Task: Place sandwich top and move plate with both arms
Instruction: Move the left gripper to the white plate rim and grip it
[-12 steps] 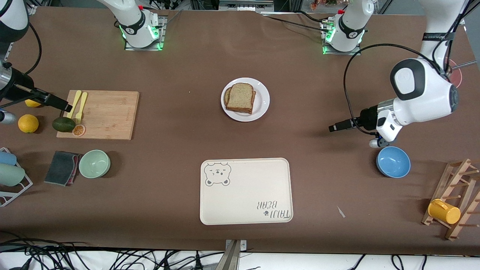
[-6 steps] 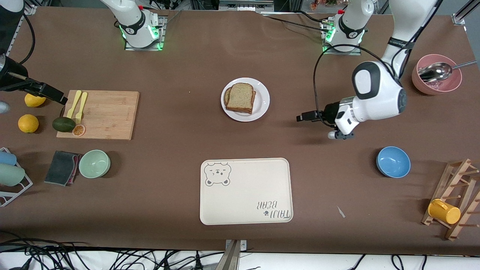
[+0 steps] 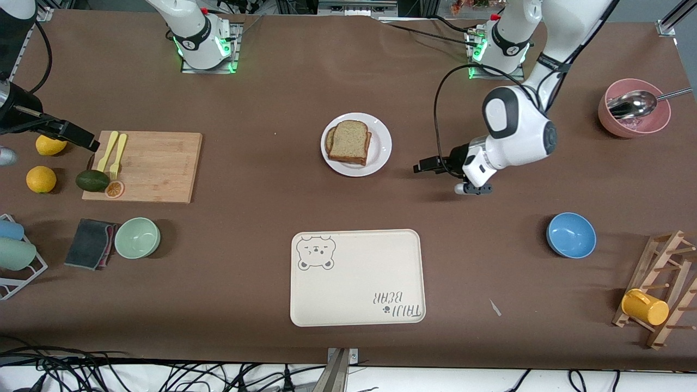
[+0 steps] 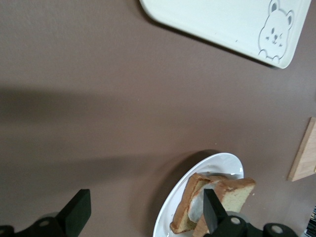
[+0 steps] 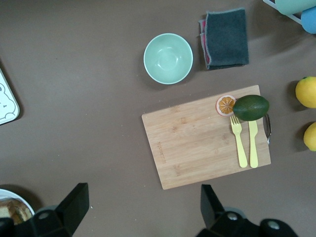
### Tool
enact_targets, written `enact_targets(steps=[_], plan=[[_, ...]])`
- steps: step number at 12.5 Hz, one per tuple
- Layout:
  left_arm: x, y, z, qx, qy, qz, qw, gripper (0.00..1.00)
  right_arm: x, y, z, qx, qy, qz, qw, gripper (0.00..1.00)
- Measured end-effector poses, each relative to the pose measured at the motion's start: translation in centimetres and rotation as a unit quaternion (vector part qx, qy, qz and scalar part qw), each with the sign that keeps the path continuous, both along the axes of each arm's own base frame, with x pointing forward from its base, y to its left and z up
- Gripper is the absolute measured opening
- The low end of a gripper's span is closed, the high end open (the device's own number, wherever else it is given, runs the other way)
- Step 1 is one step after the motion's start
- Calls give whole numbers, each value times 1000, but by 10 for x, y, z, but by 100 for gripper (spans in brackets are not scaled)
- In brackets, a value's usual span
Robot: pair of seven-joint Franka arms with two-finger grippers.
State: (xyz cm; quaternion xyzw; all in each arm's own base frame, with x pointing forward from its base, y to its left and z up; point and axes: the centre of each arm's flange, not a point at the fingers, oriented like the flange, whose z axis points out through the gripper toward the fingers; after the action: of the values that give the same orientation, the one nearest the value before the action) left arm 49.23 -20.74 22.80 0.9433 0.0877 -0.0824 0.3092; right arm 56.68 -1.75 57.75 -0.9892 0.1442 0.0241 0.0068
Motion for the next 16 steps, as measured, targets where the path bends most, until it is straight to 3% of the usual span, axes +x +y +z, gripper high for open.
enact_targets(steps=[3, 9, 13, 16], plan=[[-4, -1, -6, -2, -13, -22, 1000, 100, 2, 0, 6, 0, -4, 0, 1000, 100], [-18, 2, -44, -65, -24, -47, 996, 100, 2, 0, 6, 0, 0, 0, 1000, 100], [-44, -28, -51, -99, -3, -52, 994, 97, 2, 3, 6, 0, 2, 3, 1000, 100], [-65, -44, -58, -125, -21, -70, 989, 99, 2, 6, 6, 0, 2, 6, 1000, 100]])
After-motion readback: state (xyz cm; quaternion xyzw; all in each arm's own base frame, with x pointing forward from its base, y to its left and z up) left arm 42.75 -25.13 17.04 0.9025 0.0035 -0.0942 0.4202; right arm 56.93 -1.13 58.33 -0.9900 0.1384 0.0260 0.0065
